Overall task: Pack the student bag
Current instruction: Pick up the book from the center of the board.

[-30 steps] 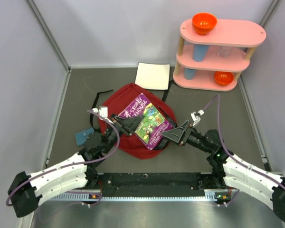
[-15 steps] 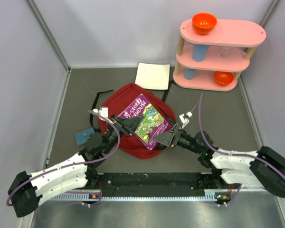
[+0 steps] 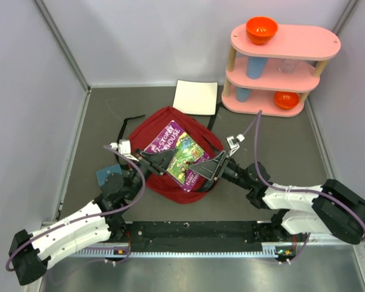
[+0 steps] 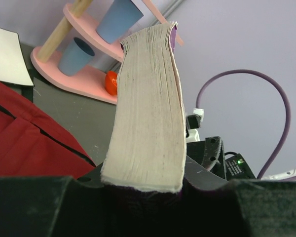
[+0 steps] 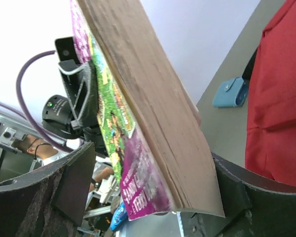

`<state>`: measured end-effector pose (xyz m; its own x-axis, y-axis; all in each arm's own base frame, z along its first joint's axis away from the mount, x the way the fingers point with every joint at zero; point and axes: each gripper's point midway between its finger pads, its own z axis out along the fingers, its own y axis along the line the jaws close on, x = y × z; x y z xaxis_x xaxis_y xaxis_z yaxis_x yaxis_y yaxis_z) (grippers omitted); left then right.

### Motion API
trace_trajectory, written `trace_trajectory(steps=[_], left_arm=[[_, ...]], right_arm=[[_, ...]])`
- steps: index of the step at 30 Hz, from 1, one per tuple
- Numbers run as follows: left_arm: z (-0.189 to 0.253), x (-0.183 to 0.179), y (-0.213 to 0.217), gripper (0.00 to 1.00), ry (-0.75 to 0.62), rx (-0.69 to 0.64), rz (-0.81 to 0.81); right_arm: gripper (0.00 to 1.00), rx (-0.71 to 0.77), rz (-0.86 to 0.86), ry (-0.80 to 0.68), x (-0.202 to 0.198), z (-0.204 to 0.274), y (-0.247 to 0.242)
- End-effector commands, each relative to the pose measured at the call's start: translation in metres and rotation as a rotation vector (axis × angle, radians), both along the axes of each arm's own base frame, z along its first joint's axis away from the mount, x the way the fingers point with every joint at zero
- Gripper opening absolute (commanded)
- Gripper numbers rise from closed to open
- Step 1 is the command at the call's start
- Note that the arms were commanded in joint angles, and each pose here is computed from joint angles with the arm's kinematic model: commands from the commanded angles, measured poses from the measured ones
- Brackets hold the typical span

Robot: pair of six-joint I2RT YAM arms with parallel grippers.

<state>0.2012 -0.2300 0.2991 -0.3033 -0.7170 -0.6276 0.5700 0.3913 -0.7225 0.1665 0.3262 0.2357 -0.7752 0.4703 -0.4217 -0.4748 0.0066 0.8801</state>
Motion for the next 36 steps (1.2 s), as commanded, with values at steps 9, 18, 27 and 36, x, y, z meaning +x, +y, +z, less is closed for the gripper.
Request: trace_trajectory(steps=[9, 18, 27, 36], left_arm=[[0.01, 0.011, 0.002, 0.0, 0.026, -0.064, 0.041], [0.002, 0.018, -0.004, 0.0, 0.066, -0.044, 0.044], [-0.015, 0.032, 0.004, 0.58, 0.119, 0.142, 0.14], [-0.023, 0.043, 0.013, 0.98, 0.11, 0.418, 0.212]], right_arm=[[0.55, 0.169, 0.038, -0.139, -0.011, 0.06, -0.001], [0.37, 0.185, 0.021, -0.151, -0.009, 0.061, -0.001], [0.0, 0.035, -0.119, -0.148, 0.01, 0.056, -0.011], [0.0, -0.329, -0.603, -0.021, 0.066, 0.041, -0.084]])
